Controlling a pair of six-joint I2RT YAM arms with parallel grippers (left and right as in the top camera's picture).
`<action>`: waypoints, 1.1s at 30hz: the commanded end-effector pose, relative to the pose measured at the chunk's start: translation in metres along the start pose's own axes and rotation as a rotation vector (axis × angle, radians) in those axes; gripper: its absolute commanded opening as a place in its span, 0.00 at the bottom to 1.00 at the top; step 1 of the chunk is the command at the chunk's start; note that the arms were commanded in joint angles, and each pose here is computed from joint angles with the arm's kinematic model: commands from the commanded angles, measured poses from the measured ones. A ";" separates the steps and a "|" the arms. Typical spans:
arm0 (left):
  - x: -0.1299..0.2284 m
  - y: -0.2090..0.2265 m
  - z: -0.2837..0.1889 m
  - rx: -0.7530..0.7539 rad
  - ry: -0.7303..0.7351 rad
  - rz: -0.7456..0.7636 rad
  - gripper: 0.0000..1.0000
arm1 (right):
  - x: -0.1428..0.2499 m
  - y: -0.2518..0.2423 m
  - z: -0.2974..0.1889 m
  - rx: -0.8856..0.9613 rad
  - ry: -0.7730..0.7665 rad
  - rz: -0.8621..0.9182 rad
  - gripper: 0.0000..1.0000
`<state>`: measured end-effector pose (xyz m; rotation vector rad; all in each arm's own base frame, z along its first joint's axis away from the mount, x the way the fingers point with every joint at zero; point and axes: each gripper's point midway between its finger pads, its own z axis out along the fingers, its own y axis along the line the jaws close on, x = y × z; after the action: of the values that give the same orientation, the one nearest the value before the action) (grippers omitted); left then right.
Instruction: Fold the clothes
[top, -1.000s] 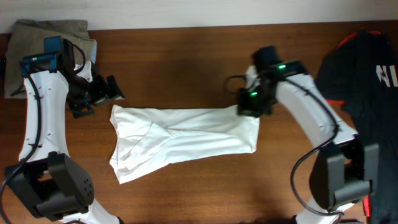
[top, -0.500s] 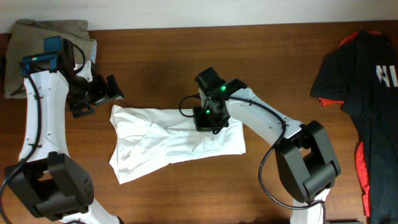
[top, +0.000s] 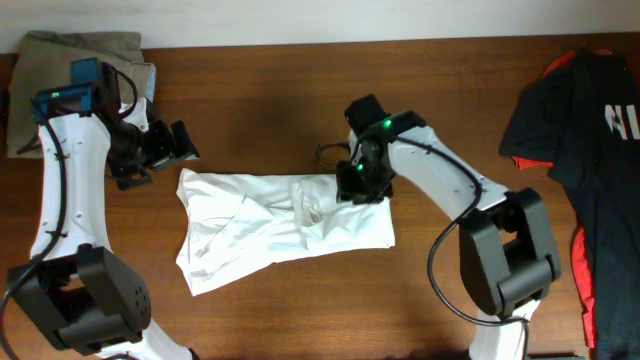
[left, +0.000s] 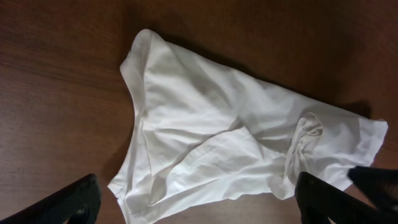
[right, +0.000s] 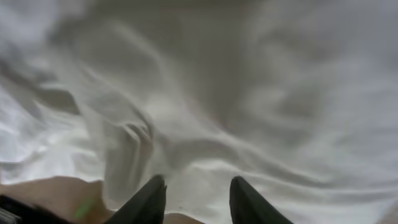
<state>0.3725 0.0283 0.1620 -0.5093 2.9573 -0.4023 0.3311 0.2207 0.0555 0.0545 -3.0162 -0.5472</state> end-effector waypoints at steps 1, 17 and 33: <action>0.000 0.001 0.003 -0.008 0.008 0.001 0.99 | 0.021 0.030 0.018 -0.081 0.036 -0.078 0.38; -0.001 0.005 0.003 -0.030 0.003 0.040 0.99 | -0.036 -0.008 -0.110 0.103 -0.209 -0.038 0.91; 0.065 0.084 0.110 -0.032 0.188 -0.102 0.99 | -0.021 -0.285 -0.168 0.181 -0.275 0.618 0.99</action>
<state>0.3128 0.0605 0.0444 -0.6708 3.0962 -0.4049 0.3772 -0.0841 0.1112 -0.9193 -3.0770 -0.2955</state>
